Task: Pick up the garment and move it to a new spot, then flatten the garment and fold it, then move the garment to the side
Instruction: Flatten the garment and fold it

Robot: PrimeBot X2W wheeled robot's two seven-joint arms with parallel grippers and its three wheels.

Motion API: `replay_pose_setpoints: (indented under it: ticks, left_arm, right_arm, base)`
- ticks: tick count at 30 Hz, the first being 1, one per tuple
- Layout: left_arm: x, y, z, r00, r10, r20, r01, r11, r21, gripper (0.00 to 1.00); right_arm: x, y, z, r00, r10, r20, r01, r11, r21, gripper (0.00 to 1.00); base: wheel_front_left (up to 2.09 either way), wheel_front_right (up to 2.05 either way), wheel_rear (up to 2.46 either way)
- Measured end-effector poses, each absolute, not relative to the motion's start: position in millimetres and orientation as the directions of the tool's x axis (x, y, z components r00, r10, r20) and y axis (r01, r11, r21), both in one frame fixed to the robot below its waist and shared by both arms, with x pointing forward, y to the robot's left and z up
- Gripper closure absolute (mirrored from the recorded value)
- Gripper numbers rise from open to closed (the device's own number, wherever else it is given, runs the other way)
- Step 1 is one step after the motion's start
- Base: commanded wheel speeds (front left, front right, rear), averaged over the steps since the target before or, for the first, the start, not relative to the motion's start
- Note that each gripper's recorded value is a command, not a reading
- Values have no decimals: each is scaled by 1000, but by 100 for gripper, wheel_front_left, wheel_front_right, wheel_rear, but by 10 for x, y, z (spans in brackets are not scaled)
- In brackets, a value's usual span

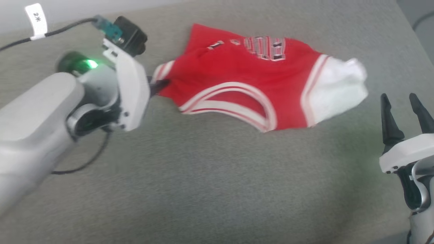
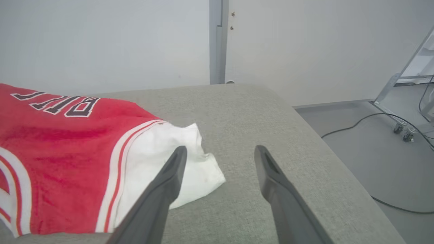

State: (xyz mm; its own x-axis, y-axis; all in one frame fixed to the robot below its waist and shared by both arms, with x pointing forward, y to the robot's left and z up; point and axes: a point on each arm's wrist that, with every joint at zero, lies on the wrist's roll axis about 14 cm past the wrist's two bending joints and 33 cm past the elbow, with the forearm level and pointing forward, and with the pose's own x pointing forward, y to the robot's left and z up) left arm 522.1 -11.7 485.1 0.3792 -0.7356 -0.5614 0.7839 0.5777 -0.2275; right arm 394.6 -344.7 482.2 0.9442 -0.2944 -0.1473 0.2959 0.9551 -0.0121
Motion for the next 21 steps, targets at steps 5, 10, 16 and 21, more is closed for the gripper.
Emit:
replay_pose_setpoints:
  ticks: [5,10,16,21]
  left_arm:
    - [5231,319,4825,469,-624,-625,811,584,26,100]
    - [4945,162,4514,384,-629,-676,871,491,38,100]
    - [4443,-356,4247,208,-737,-643,907,392,-156,100]
    - [4222,-594,4236,122,-790,-601,900,344,-269,88]
  right_arm:
    - [4055,-3288,4890,960,-246,-132,249,969,2,0]
    - [4037,-3266,4831,958,-243,-153,246,969,1,0]
    - [4019,-3281,4757,952,-254,-172,258,966,2,0]
    - [4007,-3286,4709,947,-262,-184,267,964,5,0]
  base:
    - [0,0,0]
    - [0,0,0]
    - [0,0,0]
    - [0,0,0]
